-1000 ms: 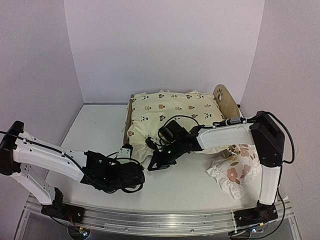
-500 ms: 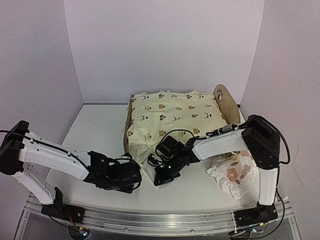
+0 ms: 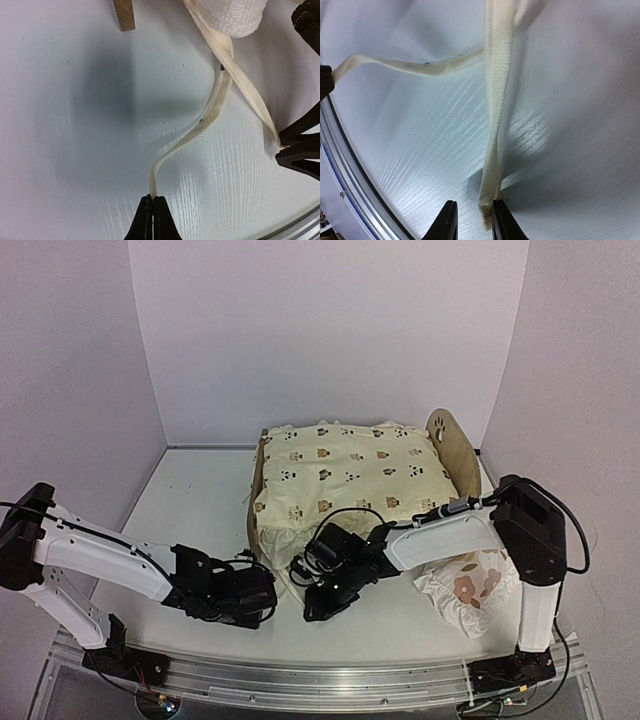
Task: Set up the pet bed
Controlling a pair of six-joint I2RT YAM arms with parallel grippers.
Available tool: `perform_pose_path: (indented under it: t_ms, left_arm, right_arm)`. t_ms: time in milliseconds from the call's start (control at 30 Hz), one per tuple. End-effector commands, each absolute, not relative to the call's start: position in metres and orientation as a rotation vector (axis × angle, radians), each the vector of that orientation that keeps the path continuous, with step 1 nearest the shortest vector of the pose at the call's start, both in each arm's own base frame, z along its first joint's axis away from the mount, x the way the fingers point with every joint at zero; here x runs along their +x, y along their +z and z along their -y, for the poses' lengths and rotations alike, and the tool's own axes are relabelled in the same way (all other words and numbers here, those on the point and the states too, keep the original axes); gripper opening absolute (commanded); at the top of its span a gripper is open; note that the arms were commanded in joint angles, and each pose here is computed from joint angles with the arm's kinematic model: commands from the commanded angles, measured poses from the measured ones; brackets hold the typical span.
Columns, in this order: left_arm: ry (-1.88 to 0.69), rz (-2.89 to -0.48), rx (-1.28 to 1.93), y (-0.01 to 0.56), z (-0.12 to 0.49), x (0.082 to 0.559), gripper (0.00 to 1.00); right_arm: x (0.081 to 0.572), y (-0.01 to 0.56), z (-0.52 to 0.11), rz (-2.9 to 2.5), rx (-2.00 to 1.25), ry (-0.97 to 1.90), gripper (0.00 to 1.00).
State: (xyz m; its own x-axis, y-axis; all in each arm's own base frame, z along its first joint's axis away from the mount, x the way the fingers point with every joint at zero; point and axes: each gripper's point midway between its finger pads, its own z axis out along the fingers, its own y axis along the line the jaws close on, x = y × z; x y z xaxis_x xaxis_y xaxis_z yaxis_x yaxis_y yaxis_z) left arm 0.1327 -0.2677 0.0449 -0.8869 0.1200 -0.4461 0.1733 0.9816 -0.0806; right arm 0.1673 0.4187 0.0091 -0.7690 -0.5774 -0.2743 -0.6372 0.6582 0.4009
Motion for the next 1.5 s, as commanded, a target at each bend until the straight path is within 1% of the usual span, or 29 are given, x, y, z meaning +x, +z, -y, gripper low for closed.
perform_pose_path:
  t_ms: [0, 200, 433, 567, 733, 1100, 1267, 1467]
  left_arm:
    - [-0.209, -2.610, 0.199, 0.058, 0.274, 0.142, 0.00]
    - [-0.233, -2.579, 0.216, 0.063, 0.281, 0.146, 0.00]
    - [-0.232, -2.573, 0.226, 0.063, 0.282, 0.147, 0.00]
    - [-0.246, -2.569, 0.223, 0.065, 0.281, 0.147, 0.00]
    - [-0.248, -2.568, 0.224, 0.064, 0.279, 0.146, 0.00]
    - [-0.249, -2.563, 0.228, 0.067, 0.280, 0.147, 0.00]
    - [-0.245, -2.563, 0.231, 0.067, 0.282, 0.148, 0.00]
    - [-0.246, -2.556, 0.233, 0.069, 0.284, 0.149, 0.00]
  right_arm:
    - [0.201, 0.043, -0.424, -2.609, -0.964, 0.606, 0.26]
    - [0.237, 0.053, -0.438, -2.466, -0.906, 0.513, 0.26]
    - [0.257, 0.051, -0.472, -2.348, -0.902, 0.640, 0.26]
    - [0.265, 0.046, -0.480, -2.317, -0.906, 0.646, 0.28]
    - [0.275, 0.042, -0.488, -2.226, -0.890, 0.668, 0.27]
    - [0.292, 0.031, -0.480, -2.148, -0.815, 0.587, 0.24]
    - [0.291, 0.021, -0.478, -2.164, -0.813, 0.577, 0.27]
    - [0.290, 0.010, -0.474, -2.179, -0.817, 0.558, 0.27]
